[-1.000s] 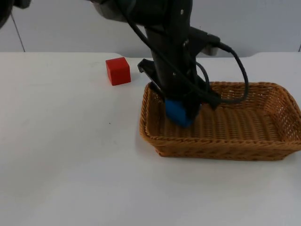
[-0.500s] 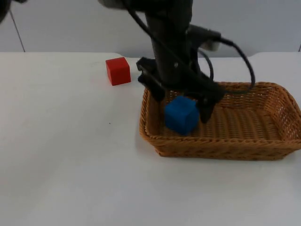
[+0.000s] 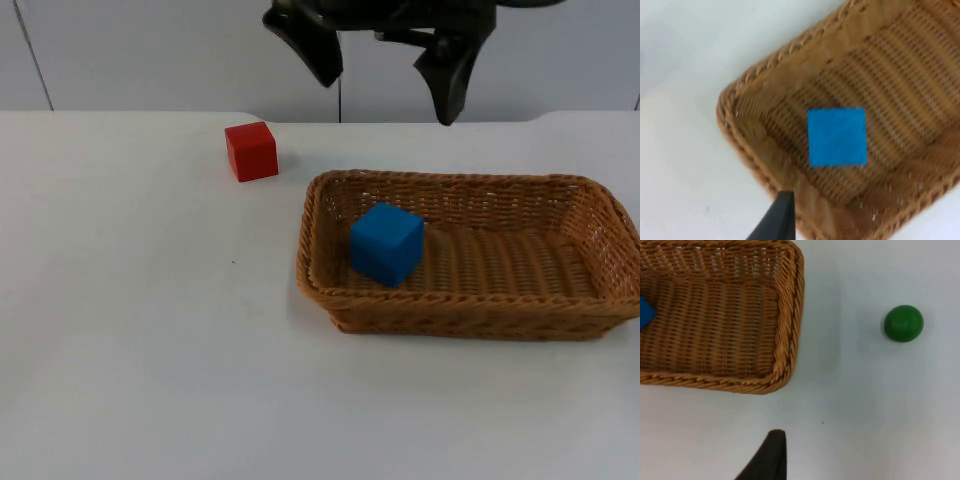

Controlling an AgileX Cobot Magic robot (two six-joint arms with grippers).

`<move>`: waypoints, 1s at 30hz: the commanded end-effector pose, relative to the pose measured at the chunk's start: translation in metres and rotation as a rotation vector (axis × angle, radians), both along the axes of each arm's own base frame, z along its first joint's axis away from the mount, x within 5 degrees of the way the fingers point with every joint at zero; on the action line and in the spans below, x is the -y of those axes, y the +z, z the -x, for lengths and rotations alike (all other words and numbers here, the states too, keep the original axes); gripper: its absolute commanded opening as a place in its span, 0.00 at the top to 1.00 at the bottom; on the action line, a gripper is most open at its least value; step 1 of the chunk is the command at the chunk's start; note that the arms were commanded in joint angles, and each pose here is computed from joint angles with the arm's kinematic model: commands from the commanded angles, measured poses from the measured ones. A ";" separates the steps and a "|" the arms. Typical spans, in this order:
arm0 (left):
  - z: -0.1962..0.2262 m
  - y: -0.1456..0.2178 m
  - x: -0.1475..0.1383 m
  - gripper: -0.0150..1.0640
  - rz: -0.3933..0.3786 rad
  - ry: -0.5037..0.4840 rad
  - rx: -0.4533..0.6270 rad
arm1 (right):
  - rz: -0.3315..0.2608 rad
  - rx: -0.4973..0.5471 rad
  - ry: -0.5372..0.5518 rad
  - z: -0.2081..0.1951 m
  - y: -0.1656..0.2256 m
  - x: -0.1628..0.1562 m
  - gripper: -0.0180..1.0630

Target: Place all geometric objects except the red cube into the basket.

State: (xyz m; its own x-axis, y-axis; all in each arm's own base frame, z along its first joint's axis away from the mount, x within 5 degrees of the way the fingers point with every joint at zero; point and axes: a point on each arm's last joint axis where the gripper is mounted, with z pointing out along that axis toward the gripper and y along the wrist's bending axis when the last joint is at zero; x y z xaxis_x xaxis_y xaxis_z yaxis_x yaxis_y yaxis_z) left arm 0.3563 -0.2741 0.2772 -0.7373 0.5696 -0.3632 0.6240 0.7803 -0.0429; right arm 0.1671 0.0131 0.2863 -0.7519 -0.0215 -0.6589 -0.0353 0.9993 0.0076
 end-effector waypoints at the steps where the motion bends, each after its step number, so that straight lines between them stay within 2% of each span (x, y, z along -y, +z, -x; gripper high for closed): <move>1: 0.004 0.004 -0.003 0.04 -0.024 -0.012 -0.013 | 0.016 0.018 -0.004 0.000 0.003 0.002 0.01; 5: 0.005 -0.006 -0.013 0.04 -0.020 0.012 -0.045 | 0.020 0.017 -0.003 0.000 0.003 0.002 0.01; 7: 0.007 -0.018 -0.029 0.04 -0.008 0.057 -0.068 | 0.007 0.005 -0.006 0.000 0.002 0.002 0.01; 9: 0.015 -0.031 -0.057 0.04 -0.021 0.114 -0.091 | 0.007 0.004 -0.006 0.000 0.002 0.002 0.01; 11: 0.017 -0.035 -0.064 0.04 -0.023 0.128 -0.094 | 0.007 0.004 -0.006 0.000 0.002 0.002 0.01; 17: 0.046 -0.056 -0.153 0.04 -0.005 0.345 -0.139 | 0.011 0.005 -0.006 0.000 0.002 0.002 0.01; 18: 0.046 -0.056 -0.153 0.04 -0.005 0.345 -0.139 | 0.011 0.005 -0.006 0.000 0.002 0.002 0.01; 23: 0.076 -0.059 -0.211 0.04 -0.019 0.475 -0.150 | 0.011 0.005 -0.006 0.000 0.002 0.002 0.01; 30: 0.116 -0.056 -0.243 0.04 0.007 0.577 -0.098 | 0.013 0.005 -0.005 0.000 0.002 0.002 0.01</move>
